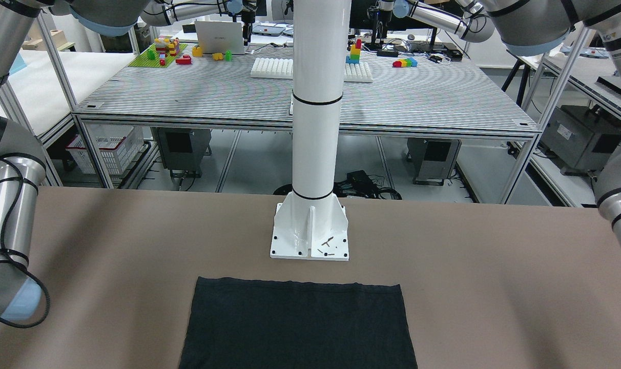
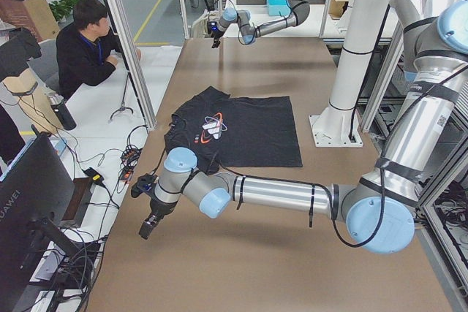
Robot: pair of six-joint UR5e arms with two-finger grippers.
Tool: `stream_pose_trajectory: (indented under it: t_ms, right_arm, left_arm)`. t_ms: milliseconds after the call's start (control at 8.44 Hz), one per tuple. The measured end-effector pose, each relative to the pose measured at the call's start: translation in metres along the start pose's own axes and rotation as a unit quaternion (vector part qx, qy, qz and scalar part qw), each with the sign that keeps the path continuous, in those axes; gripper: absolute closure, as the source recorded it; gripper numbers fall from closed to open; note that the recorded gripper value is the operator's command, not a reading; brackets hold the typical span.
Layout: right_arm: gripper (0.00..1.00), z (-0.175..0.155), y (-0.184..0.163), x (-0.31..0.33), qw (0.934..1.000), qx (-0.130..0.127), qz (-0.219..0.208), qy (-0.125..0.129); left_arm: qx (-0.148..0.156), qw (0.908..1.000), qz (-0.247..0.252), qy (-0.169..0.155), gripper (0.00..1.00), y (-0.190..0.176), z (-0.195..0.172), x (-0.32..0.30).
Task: Fold clothes
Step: 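Move the left gripper to its nearest sleeve while the right gripper approaches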
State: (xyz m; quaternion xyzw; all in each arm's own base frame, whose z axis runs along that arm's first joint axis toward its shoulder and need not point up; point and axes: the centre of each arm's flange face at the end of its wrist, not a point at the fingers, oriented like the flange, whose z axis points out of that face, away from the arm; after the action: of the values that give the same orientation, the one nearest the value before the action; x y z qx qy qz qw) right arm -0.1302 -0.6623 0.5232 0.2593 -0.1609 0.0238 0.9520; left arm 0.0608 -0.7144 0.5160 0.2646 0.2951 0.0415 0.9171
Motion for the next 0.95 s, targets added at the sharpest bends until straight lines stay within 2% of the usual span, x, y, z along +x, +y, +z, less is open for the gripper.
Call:
stream_pose_trajectory:
  t_ms: [237,593,948]
  right_arm:
    - [0.08,-0.008,-0.014,-0.075,0.9979,0.006,0.052,-0.037]
    - [0.08,-0.018,-0.021,-0.124,0.9922,0.005,0.068,-0.104]
    - [0.07,-0.014,-0.022,-0.138,0.9895,0.008,0.065,-0.129]
  left_arm:
    - [0.002,0.9982,-0.037,0.047,0.05,-0.010,0.031,0.044]
    - [-0.015,0.9916,-0.075,0.104,0.05,-0.012,0.066,0.114]
    - [-0.032,0.9827,-0.101,0.152,0.06,-0.013,0.110,0.200]
